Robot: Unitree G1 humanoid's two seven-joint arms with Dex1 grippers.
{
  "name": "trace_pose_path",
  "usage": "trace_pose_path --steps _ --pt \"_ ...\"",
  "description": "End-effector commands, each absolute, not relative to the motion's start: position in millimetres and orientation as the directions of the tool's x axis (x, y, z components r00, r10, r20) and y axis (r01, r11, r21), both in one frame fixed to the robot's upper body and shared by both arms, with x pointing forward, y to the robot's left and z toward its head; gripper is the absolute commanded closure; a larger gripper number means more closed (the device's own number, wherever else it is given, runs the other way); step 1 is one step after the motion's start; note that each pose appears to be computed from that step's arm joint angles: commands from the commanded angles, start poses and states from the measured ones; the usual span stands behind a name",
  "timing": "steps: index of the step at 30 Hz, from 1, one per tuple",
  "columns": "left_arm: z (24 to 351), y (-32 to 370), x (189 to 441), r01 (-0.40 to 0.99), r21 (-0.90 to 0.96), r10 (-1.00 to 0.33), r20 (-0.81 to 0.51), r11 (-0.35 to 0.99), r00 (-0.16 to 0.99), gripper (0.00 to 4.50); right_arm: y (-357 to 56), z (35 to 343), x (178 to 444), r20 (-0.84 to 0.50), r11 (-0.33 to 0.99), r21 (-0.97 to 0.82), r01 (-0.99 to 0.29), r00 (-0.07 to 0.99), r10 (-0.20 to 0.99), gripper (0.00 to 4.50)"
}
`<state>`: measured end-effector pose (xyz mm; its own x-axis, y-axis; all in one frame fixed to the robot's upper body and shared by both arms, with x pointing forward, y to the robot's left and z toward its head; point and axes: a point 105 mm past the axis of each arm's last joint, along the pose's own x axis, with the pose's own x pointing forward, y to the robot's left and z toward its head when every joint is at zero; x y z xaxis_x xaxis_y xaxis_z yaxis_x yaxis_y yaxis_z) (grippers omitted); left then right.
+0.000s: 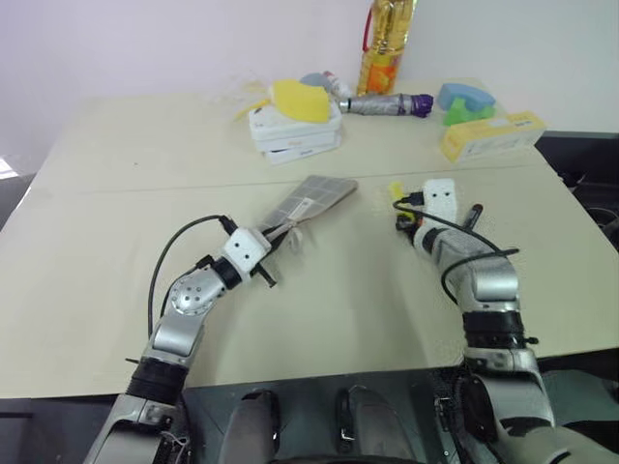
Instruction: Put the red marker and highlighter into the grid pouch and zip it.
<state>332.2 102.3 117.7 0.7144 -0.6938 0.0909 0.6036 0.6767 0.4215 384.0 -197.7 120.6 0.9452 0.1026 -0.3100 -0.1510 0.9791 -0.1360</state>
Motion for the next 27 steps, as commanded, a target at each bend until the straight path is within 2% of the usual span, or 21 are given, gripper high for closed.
trace_pose_path --steps 1,5,7,11,27 --pt "131 106 330 0.619 0.380 -0.703 0.135 0.687 0.698 4.50 -196 174 363 -0.151 0.920 -0.300 -0.252 0.965 0.215 3.62" --pt "131 102 327 0.680 0.339 -0.748 0.128 0.650 0.652 4.50 -189 186 327 -0.171 0.782 -0.470 -0.408 0.912 0.374 3.62" --pt "132 100 326 0.707 0.313 -0.766 0.126 0.634 0.631 4.50 -180 190 312 -0.181 0.738 -0.475 -0.480 0.874 0.452 3.62" --pt "138 100 327 0.727 0.296 -0.782 0.149 0.619 0.605 4.50 -166 190 300 -0.195 0.716 -0.439 -0.542 0.836 0.513 3.62" --pt "136 105 327 0.717 0.294 -0.773 0.170 0.632 0.611 4.50 -159 176 298 -0.251 0.703 -0.406 -0.584 0.811 0.528 3.62"
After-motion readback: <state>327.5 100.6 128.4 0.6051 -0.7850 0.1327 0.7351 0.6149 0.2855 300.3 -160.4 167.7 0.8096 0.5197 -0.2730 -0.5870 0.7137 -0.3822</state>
